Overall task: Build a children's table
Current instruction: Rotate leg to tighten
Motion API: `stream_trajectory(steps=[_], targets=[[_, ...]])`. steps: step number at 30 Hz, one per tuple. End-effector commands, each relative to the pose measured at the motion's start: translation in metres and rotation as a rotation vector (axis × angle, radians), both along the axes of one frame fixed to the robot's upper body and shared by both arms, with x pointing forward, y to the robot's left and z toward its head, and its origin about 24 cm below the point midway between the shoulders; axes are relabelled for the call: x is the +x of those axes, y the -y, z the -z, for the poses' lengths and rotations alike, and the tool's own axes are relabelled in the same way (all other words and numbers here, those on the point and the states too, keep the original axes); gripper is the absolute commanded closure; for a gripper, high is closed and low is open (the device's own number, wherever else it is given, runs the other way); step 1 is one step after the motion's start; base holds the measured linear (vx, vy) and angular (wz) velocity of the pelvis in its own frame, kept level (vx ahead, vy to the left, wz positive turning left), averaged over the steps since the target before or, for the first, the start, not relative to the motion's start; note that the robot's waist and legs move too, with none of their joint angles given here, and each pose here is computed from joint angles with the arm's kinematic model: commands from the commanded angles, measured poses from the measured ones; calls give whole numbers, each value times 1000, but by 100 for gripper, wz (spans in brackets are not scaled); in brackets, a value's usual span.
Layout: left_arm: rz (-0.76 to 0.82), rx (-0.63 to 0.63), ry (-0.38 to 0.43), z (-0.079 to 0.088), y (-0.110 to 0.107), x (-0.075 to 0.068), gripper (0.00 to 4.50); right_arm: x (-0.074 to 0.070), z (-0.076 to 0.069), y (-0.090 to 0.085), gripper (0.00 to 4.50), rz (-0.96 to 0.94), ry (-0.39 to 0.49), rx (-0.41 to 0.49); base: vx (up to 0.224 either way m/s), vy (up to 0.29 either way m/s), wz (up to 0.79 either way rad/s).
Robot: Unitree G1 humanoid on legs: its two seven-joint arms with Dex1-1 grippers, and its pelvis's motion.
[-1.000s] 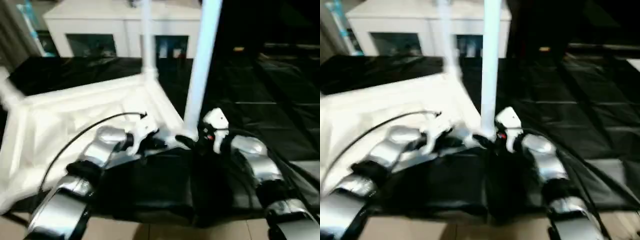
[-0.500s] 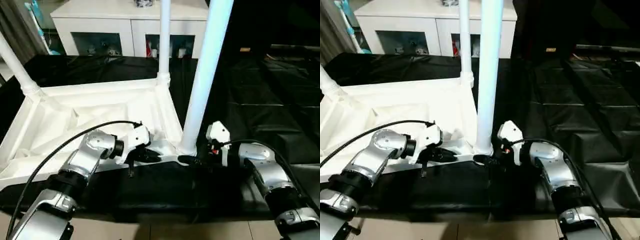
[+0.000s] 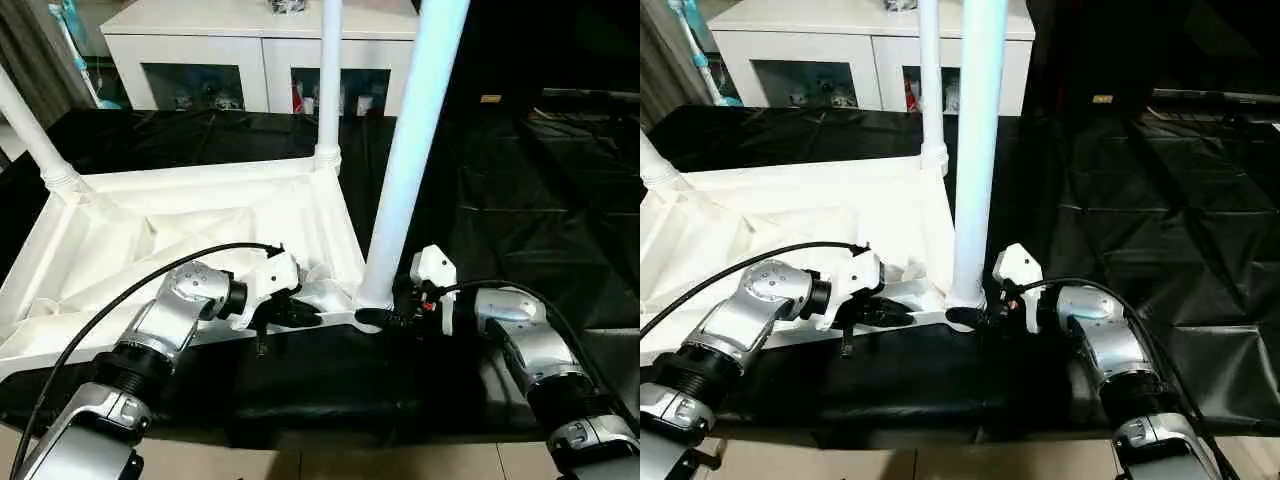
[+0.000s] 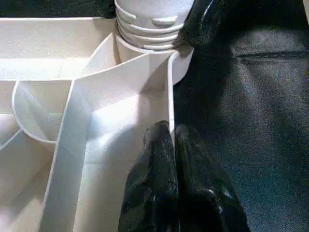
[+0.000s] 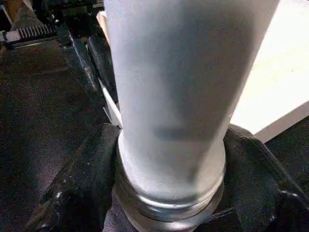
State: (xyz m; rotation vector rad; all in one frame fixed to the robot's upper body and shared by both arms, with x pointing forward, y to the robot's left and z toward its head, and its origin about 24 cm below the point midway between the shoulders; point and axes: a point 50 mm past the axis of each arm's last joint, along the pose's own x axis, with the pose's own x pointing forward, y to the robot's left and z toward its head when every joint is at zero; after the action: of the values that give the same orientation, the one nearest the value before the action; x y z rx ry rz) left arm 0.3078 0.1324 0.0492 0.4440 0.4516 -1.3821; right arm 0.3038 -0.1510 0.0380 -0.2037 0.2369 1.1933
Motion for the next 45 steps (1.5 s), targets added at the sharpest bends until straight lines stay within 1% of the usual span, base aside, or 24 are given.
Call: stream_trajectory(steps=[1, 2, 10, 12, 15, 17, 18, 21, 22, 23, 24, 26, 27, 28, 29, 32, 34, 40, 41, 42, 43, 45], targets=[[24, 69, -76, 16, -6, -10, 450, 3, -2, 2, 171, 10, 1, 3, 0, 0, 0], [24, 71, -77, 16, -6, -10, 450, 3, -2, 2, 176, 9, -1, 3, 0, 0, 0], [22, 75, -82, 17, -6, -10, 450, 3, -1, 2, 178, 18, -3, 5, 0, 0, 0], [14, 74, -84, 17, -5, -10, 450, 5, 1, 1, 178, 55, -1, 7, 0, 0, 0], [-35, 63, -92, 20, -2, -6, 450, 13, 4, -1, 178, 173, 28, -17, 0, 0, 0], [-50, 58, -98, 21, -1, -5, 450, 15, 5, -2, 178, 203, 36, -17, 0, 0, 0], [-123, 50, -104, 26, 8, 1, 450, 22, 9, -12, 178, 325, 27, 9, 0, 0, 0], [-219, 48, -90, 30, 20, 10, 450, 25, 13, -27, 178, 424, -3, 54, 0, 0, 0], [-294, 32, -77, 30, 28, 17, 450, 27, 17, -36, 178, 496, -29, 75, 0, 0, 0], [-294, 32, -77, 30, 28, 17, 450, 27, 17, -36, 178, 496, -29, 75, 0, 0, 0], [-375, 7, -73, 28, 38, 25, 450, 31, 21, -45, 179, 609, -76, 104, 0, 0, 0], [-415, -2, -71, 27, 46, 29, 450, 35, 23, -51, 180, 696, -105, 117, 0, 0, 0], [-417, -2, -71, 27, 47, 29, 450, 35, 23, -51, 180, 701, -107, 118, 0, 0, 0], [-472, -2, -49, 25, 54, 35, 450, 38, 26, -56, 180, 782, -139, 118, 0, 0, 0], [-489, 0, -41, 24, 58, 37, 450, 39, 27, -58, 180, 814, -154, 115, 0, 0, 0], [-524, 13, -20, 24, 64, 41, 450, 40, 30, -65, 180, 855, -171, 81, 0, 0, 0], [-520, 22, -12, 24, 68, 41, 450, 41, 31, -67, 180, 858, -160, 28, 0, 0, 0], [-507, 36, -13, 27, 66, 41, 450, 43, 30, -66, 180, 876, -161, 32, 0, 0, 0], [-500, 39, -11, 28, 65, 40, 450, 44, 30, -65, 124, 877, -157, 38, 0, 0, 0], [-495, 39, -10, 29, 64, 40, 450, 45, 28, -65, 124, 878, -148, 42, 0, 0, 0], [-493, 38, -10, 29, 64, 40, 450, 45, 27, -64, 110, 877, -141, 48, 0, 0, 0], [-472, 37, -4, 29, 62, 39, 450, 48, 23, -61, 104, 869, -103, 46, 0, 0, 0]])
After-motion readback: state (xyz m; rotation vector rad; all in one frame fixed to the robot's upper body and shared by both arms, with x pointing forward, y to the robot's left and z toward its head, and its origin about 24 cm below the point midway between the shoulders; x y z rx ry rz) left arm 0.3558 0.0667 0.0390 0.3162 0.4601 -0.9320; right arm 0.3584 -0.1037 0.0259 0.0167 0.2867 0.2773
